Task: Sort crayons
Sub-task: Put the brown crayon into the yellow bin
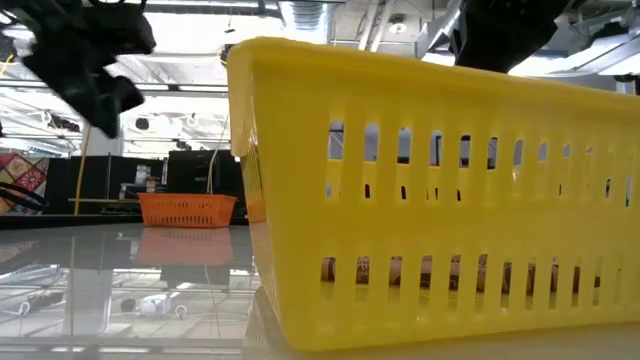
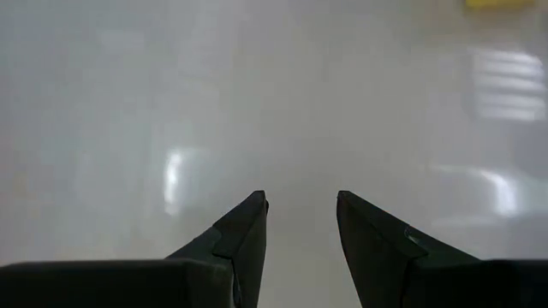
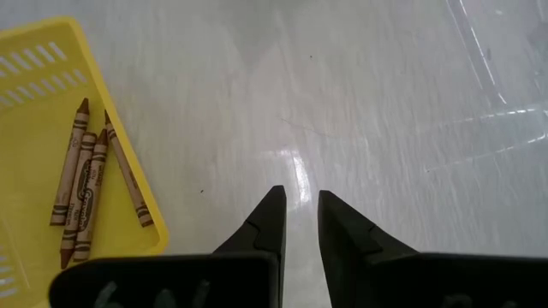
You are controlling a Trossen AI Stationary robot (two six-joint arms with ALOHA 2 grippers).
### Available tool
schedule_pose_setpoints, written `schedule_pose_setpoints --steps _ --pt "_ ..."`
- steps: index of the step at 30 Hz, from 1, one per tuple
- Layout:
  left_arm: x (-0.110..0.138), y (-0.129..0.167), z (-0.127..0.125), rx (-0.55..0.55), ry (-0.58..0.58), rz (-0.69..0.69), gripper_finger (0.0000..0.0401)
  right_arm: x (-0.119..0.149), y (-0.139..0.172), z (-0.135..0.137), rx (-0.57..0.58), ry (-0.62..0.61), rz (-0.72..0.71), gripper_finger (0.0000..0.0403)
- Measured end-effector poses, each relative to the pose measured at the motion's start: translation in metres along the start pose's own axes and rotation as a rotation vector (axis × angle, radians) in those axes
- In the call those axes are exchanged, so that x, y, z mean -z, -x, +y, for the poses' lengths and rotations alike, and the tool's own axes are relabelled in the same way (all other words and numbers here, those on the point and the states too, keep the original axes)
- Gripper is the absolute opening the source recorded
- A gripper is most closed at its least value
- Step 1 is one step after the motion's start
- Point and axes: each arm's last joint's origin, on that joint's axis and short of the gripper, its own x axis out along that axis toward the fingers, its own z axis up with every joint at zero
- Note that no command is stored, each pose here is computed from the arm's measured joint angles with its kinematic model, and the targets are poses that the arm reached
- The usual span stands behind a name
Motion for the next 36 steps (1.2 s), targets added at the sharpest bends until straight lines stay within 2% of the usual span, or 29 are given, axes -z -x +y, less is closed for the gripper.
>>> schedule_pose_setpoints --steps 4,8,15,23,32,36 --pt "0.013 -0.006 -0.017 0.090 -0.014 0.093 0.0130 0.000 0.000 0.000 0.000 0.000 0.000 0.0064" --pt "0.030 -0.017 -0.042 0.134 -0.028 0.163 0.0123 0.000 0.000 0.000 0.000 0.000 0.000 0.0064" --pt "0.057 -0.022 -0.088 0.133 -0.079 0.154 0.0119 0.000 0.000 0.000 -0.003 -0.003 -0.004 0.0064" --pt "0.091 -0.027 -0.123 0.123 -0.089 0.204 0.0118 -0.005 0.000 0.003 -0.028 -0.032 -0.044 0.0064" --pt "0.104 -0.020 -0.161 0.118 -0.133 0.202 0.0118 -0.009 0.000 0.005 -0.055 -0.057 -0.077 0.0064" --pt "0.116 -0.027 -0.172 0.103 -0.155 0.268 0.0118 -0.012 0.001 0.007 -0.075 -0.078 -0.106 0.0064"
